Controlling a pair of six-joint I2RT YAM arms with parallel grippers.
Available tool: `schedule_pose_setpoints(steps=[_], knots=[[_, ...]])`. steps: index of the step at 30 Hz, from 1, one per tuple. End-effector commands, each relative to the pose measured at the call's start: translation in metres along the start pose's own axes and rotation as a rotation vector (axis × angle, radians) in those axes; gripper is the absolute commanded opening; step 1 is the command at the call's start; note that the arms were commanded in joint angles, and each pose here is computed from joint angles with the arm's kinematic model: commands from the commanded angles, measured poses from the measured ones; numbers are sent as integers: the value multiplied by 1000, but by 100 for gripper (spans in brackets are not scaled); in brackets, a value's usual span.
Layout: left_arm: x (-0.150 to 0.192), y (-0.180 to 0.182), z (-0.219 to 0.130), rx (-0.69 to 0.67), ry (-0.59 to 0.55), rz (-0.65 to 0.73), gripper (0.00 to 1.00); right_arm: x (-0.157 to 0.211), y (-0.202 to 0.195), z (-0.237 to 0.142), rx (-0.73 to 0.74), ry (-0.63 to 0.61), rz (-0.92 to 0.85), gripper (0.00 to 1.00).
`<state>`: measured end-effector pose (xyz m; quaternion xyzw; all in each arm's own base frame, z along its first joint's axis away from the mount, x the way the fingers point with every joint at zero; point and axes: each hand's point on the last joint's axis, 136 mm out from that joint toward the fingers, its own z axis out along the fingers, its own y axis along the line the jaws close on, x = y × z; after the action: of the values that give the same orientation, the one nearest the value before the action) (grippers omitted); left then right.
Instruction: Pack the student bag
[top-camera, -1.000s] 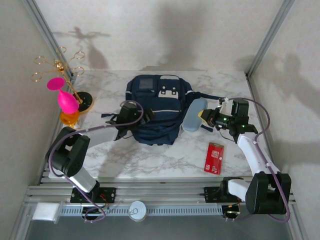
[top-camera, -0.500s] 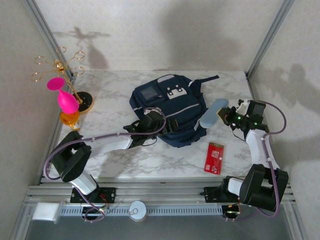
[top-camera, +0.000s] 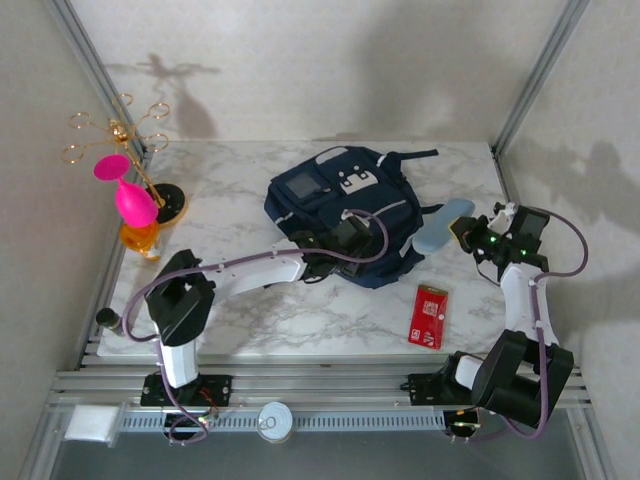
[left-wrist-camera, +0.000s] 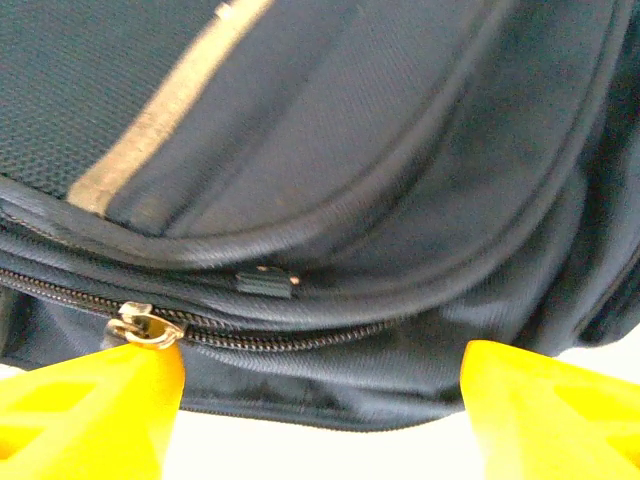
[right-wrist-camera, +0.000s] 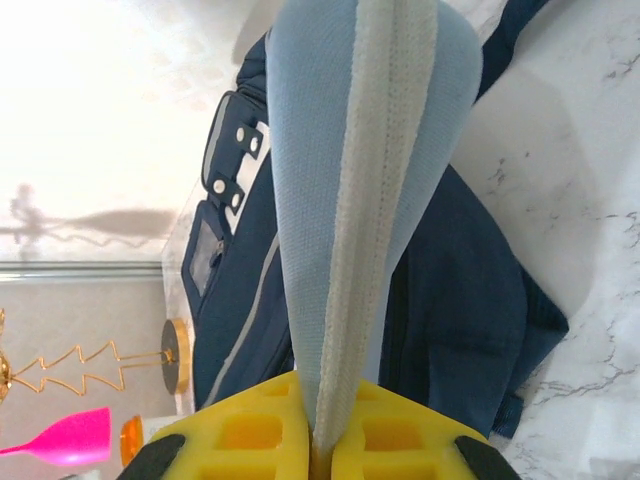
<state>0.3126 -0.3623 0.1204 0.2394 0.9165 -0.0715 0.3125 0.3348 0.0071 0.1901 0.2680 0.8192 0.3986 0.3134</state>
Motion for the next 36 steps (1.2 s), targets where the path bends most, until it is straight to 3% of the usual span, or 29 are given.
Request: schedule_pose_setpoints(steps=[1, 5, 9, 11, 19, 28, 36], knots=[[9, -3, -20, 33, 54, 103, 74, 3, 8, -7, -33, -4, -13, 9], [1, -23, -52, 196, -13, 23, 77, -1, 9, -8, -26, -17, -16, 9], [-29, -24, -66, 180, -158, 35, 81, -6, 9, -10, -22, -36, -9, 9], [-37, -21, -54, 115, -184, 100, 83, -7, 6, -10, -19, -42, 4, 9], [-34, -14, 10, -86, -103, 339, 93, -9, 0, -15, -13, -67, 29, 10], [-57, 5, 41, -201, -137, 338, 96, -6, 1, -14, -32, -64, 40, 10], [-71, 23, 41, -140, -137, 284, 92, -5, 2, -15, -38, -62, 39, 10]])
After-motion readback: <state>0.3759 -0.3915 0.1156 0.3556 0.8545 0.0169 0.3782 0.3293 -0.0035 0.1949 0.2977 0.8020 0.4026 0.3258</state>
